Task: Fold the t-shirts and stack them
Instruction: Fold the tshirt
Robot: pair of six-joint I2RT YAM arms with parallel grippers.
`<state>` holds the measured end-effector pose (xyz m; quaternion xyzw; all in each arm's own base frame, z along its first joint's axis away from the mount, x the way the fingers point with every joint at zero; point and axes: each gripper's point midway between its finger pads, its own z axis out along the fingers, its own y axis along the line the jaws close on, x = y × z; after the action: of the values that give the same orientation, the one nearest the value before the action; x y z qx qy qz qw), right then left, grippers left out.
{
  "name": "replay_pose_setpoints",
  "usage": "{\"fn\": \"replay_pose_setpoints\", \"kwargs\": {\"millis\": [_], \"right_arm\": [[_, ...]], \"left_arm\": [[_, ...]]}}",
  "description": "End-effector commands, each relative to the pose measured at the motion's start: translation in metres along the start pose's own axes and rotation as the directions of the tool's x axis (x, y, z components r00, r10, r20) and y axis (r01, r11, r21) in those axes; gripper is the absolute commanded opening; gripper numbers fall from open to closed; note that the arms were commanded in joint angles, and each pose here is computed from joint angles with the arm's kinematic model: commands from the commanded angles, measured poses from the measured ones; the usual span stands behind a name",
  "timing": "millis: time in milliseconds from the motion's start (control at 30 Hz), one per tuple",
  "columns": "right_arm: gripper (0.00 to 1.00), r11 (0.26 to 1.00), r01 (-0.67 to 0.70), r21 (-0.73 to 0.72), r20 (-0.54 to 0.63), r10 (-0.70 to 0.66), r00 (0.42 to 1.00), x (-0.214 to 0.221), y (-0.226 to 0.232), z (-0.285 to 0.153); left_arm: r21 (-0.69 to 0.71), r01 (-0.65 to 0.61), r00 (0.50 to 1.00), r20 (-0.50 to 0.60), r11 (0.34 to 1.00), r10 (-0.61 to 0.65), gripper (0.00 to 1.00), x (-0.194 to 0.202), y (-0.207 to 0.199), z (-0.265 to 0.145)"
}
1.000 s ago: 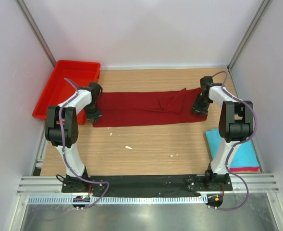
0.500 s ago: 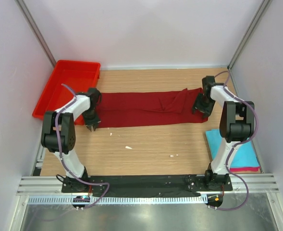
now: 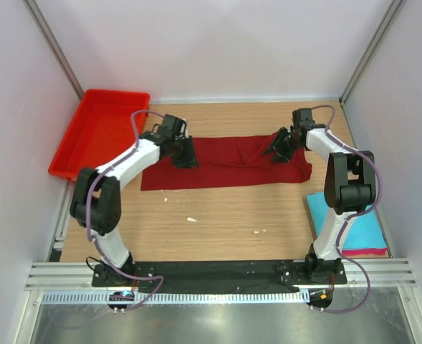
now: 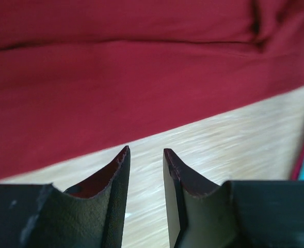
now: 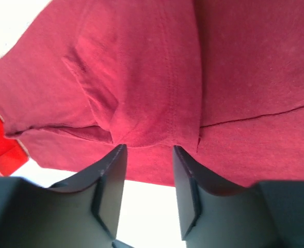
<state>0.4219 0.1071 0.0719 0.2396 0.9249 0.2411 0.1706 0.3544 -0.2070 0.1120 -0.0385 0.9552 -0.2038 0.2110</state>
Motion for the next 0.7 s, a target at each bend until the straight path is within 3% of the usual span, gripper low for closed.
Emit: {"fn": "replay_pose_setpoints", "kwargs": {"millis": [0, 133, 200, 367, 667], "right_arm": [[0.44, 0.996, -0.041, -0.078, 0.003, 0.041, 0.999, -0.006, 0.012, 0.000], [0.43, 0.995, -0.074, -0.066, -0.033, 0.072, 0.997, 0.005, -0.003, 0.000], [0.45, 0.993, -0.088, -0.084, -0.041, 0.085, 0.996, 0.008, -0.004, -0.002], [0.55, 0.990, -0.121, -0.075, -0.034, 0.119, 0.992, 0.014, -0.022, -0.009], [0.57, 0.972, -0.181, -0.149, -0.055, 0.175, 0.983, 0.014, -0.033, -0.006]], "left_arm": [[0.271, -0.090, 0.996, 0.028, 0.958, 0.086, 0.33, -0.007, -0.086, 0.018], [0.383, -0.083, 0.996, 0.020, 0.920, 0.081, 0.30, 0.010, -0.139, 0.047], [0.429, -0.020, 1.000, 0.020, 0.903, 0.013, 0.28, 0.010, -0.156, 0.064], [0.499, -0.017, 0.996, 0.087, 0.866, -0.030, 0.23, 0.008, -0.189, 0.091], [0.430, -0.001, 0.992, 0.116, 0.903, -0.054, 0.22, 0.008, -0.184, 0.140]]}}
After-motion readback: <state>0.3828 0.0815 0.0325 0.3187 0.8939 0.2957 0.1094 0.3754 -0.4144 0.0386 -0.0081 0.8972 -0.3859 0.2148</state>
